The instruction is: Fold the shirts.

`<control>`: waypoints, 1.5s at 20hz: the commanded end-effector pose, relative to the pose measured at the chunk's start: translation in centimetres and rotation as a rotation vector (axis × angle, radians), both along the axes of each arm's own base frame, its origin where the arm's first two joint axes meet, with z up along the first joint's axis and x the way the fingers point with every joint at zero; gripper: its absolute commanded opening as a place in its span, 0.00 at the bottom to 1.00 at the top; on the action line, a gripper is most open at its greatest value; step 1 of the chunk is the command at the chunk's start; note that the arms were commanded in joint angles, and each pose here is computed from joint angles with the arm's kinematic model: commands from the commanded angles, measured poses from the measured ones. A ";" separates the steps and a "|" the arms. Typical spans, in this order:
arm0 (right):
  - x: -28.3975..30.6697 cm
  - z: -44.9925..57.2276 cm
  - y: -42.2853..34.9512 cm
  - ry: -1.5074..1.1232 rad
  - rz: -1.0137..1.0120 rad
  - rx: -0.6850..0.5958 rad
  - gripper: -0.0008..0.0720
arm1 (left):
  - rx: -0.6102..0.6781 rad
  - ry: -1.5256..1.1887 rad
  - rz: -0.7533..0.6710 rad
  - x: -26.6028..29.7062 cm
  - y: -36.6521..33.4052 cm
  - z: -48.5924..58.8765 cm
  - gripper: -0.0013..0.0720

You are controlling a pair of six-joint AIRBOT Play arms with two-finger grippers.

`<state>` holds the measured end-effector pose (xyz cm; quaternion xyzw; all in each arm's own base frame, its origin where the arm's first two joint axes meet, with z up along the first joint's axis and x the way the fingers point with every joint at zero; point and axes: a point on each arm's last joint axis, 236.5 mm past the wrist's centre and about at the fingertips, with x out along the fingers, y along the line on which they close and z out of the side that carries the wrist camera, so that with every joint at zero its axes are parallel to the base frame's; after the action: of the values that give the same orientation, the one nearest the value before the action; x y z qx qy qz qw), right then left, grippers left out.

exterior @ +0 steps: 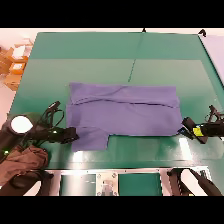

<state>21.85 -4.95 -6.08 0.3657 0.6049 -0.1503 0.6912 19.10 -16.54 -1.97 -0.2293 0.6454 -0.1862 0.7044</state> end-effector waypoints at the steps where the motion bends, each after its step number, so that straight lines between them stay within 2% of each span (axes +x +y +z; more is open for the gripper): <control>1: 1.6 3.3 -1.1 -0.044 0.017 -0.036 0.03 | 0.033 -0.069 0.005 1.4 0.7 3.0 0.05; 6: 8.0 9.1 -1.5 -0.217 0.046 -0.035 0.03 | 0.074 -0.233 -0.054 8.5 0.3 7.9 0.05; 9: 13.1 9.7 -1.1 -0.256 0.104 -0.034 0.03 | 0.155 -0.274 -0.087 13.9 0.9 8.2 0.05; 16: 24.7 3.0 -0.8 -0.175 0.203 0.019 0.03 | 0.190 -0.313 -0.113 26.4 1.1 3.3 0.06; 17: 26.0 1.3 -0.7 -0.157 0.203 0.031 0.04 | 0.180 -0.318 -0.094 28.0 0.8 1.9 0.09; 18: 27.3 -0.1 -0.8 -0.147 0.203 0.049 0.19 | 0.184 -0.337 -0.065 29.9 0.9 0.8 0.48; 19: 28.2 -0.6 -0.9 -0.146 0.204 0.060 0.50 | 0.177 -0.347 -0.013 31.4 1.2 0.4 0.80; 20: 28.8 -0.3 -1.5 -0.148 0.208 0.065 0.63 | 0.177 -0.373 0.024 32.7 1.9 1.0 0.84; 24: 27.0 4.1 -5.9 -0.158 0.348 0.044 0.64 | 0.192 -0.353 0.019 33.1 6.1 5.7 0.84; 26: 24.3 3.7 -7.9 -0.106 0.369 0.079 0.75 | 0.191 -0.297 0.007 31.8 8.1 6.9 0.84; 29: 20.5 0.0 -9.0 -0.034 0.388 0.152 0.75 | 0.188 -0.215 -0.004 30.0 9.1 6.5 0.84; 30: 19.6 -1.4 -8.6 -0.016 0.397 0.184 0.75 | 0.185 -0.199 0.002 29.8 9.1 6.4 0.66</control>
<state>44.64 -13.24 -5.21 0.2998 0.6418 0.0143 0.7057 50.56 -8.37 4.44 -0.1375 0.5540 -0.1506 0.8071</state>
